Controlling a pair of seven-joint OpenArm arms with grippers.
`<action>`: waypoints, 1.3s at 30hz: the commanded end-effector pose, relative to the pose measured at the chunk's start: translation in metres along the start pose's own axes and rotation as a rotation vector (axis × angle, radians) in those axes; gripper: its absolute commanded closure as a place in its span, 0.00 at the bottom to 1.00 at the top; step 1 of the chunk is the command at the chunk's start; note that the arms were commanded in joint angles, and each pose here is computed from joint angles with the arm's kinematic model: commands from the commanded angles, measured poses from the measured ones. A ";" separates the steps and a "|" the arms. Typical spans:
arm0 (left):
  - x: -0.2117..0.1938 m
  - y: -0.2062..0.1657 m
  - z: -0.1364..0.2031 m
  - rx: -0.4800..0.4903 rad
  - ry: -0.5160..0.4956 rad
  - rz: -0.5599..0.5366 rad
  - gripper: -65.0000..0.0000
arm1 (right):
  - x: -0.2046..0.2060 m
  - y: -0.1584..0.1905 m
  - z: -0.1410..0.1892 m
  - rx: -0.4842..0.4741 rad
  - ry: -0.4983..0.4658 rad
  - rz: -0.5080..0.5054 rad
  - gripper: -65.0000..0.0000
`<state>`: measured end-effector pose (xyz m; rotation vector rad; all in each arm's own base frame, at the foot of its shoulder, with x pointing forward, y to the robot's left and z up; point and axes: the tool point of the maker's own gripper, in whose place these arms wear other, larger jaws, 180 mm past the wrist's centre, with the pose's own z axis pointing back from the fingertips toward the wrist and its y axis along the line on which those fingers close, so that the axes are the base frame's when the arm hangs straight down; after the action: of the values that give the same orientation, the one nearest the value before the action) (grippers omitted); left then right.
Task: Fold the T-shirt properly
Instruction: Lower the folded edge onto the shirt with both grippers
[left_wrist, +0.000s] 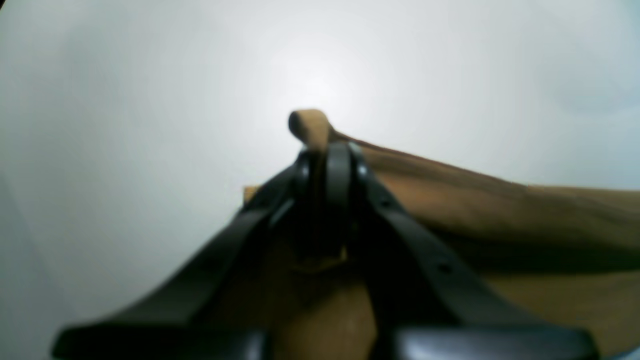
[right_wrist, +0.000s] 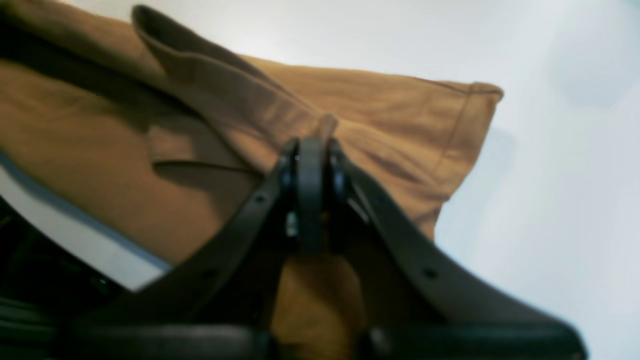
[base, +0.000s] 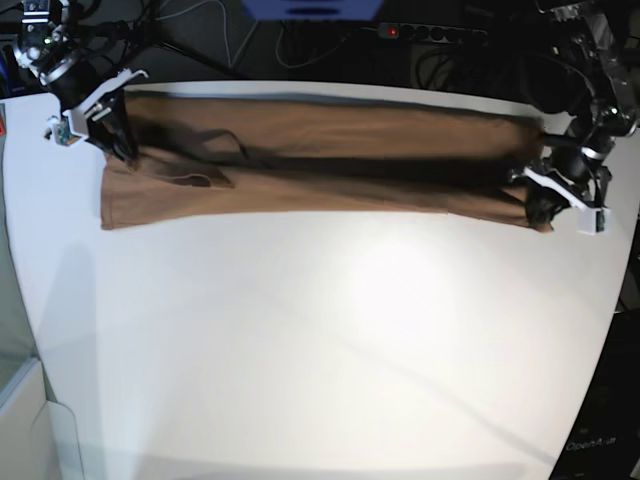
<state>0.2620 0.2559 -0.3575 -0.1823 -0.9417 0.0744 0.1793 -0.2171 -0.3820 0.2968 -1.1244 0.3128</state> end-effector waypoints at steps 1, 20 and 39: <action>0.015 -0.002 0.006 -0.008 -0.050 -0.026 0.96 | 0.008 -0.006 0.003 -0.007 -0.030 0.004 1.00; -0.016 0.013 0.012 0.020 0.039 -0.019 0.95 | 0.002 -0.010 0.004 -0.014 -0.015 -0.003 1.00; -0.032 -0.008 0.014 -0.099 0.100 -0.189 0.95 | 0.005 -0.012 0.000 -0.016 -0.020 0.003 1.00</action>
<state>0.2265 0.2434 -0.3838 -0.1892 -0.8197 -0.1413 0.1813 -0.2227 -0.3898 0.2881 -1.1073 0.2984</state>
